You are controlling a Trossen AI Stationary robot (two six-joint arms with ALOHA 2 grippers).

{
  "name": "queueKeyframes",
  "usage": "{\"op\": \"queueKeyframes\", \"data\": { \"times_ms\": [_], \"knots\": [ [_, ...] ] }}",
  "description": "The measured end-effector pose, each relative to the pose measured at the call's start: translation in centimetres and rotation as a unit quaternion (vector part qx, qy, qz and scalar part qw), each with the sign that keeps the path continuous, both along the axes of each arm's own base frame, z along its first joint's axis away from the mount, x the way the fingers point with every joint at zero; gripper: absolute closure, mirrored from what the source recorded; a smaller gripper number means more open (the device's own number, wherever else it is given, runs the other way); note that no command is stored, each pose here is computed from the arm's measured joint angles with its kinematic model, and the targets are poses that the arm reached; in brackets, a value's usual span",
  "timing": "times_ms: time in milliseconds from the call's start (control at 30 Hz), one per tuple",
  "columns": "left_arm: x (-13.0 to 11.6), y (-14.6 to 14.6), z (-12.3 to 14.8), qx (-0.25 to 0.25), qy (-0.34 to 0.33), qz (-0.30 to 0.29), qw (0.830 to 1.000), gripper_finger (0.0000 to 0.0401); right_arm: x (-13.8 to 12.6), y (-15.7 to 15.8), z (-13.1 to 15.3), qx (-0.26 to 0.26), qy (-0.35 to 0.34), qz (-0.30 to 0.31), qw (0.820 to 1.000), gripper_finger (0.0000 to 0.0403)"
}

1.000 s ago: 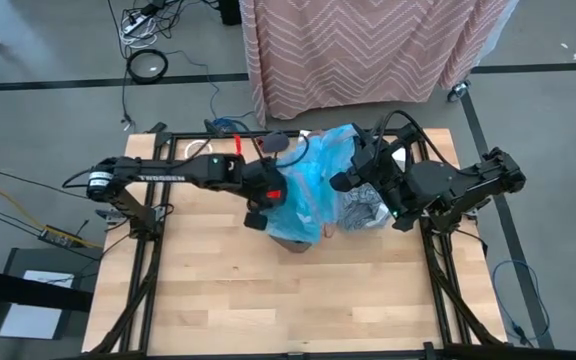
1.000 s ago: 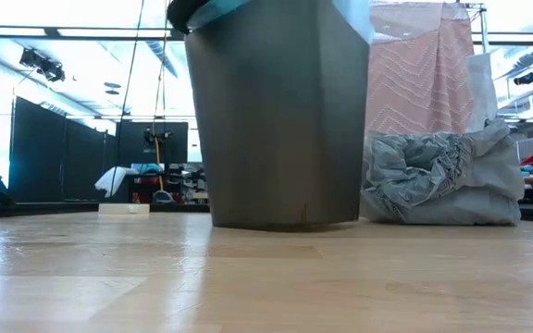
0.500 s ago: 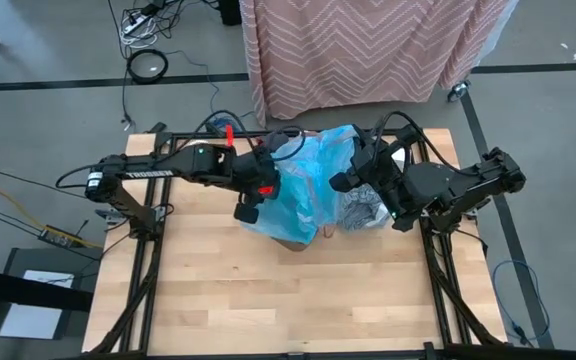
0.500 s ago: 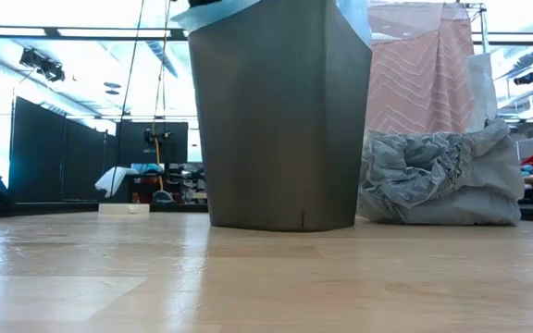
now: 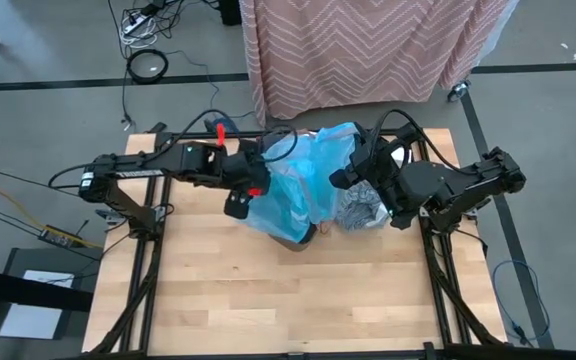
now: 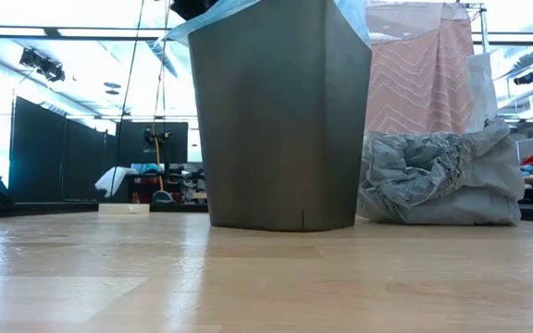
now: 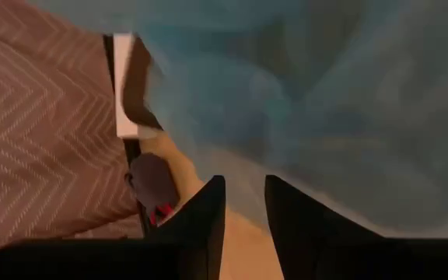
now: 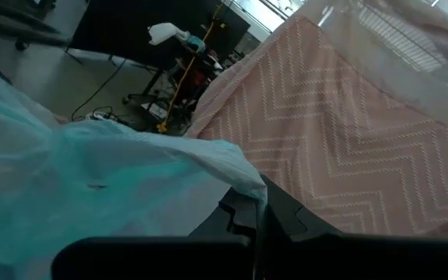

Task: Place trash/remove bag and relplace
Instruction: Insert the new blue trash bag into the black trash bin

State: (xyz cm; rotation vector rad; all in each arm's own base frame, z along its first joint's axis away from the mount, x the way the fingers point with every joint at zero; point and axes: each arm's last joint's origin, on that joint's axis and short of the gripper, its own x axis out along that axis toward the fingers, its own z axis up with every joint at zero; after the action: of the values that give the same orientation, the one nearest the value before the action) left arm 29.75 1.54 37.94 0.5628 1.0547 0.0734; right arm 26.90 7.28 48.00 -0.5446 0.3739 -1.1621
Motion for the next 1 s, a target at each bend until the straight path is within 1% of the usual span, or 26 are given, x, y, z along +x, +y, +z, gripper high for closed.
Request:
{"op": "queueKeyframes", "data": {
  "times_ms": [133,300,433,500,633,733,800,900,1000],
  "knots": [
    [-0.6,-0.1,-0.2,0.013,0.023,0.019,0.999,0.0299,0.0,0.0,0.0,0.001,-0.003,0.000,1.000,0.0403],
    [-1.1,0.3,0.0,0.064,0.032,0.066,0.995,0.0299,0.0,-0.1,-0.1,0.002,-0.005,-0.002,1.000,0.0403],
    [-1.6,0.4,0.7,0.069,0.018,0.078,0.994,0.0299,0.0,-0.1,-0.1,0.001,-0.002,-0.002,1.000,0.0403],
    [-1.8,0.3,1.7,0.064,-0.008,0.080,0.995,0.0300,0.1,-0.1,-0.1,0.000,-0.001,-0.002,1.000,0.0403],
    [-2.9,0.1,3.7,0.015,-0.057,0.070,0.996,0.0300,0.1,-0.1,-0.4,-0.002,0.005,-0.002,1.000,0.0403],
    [-4.7,-0.1,5.3,-0.023,-0.094,0.069,0.993,0.0300,0.1,-0.1,-0.5,-0.002,0.005,-0.002,1.000,0.0403],
    [-5.9,-0.3,6.0,-0.063,-0.113,0.066,0.989,0.0300,0.1,-0.1,-0.6,-0.003,0.006,-0.002,1.000,0.0403],
    [-7.1,-1.1,6.0,-0.137,-0.105,0.042,0.984,0.0300,0.1,-0.1,-0.6,-0.002,0.006,-0.002,1.000,0.0403],
    [-7.1,-2.4,4.5,-0.156,-0.076,0.017,0.985,0.0300,0.1,-0.1,-0.6,-0.003,0.006,-0.001,1.000,0.0403]
  ]
}}
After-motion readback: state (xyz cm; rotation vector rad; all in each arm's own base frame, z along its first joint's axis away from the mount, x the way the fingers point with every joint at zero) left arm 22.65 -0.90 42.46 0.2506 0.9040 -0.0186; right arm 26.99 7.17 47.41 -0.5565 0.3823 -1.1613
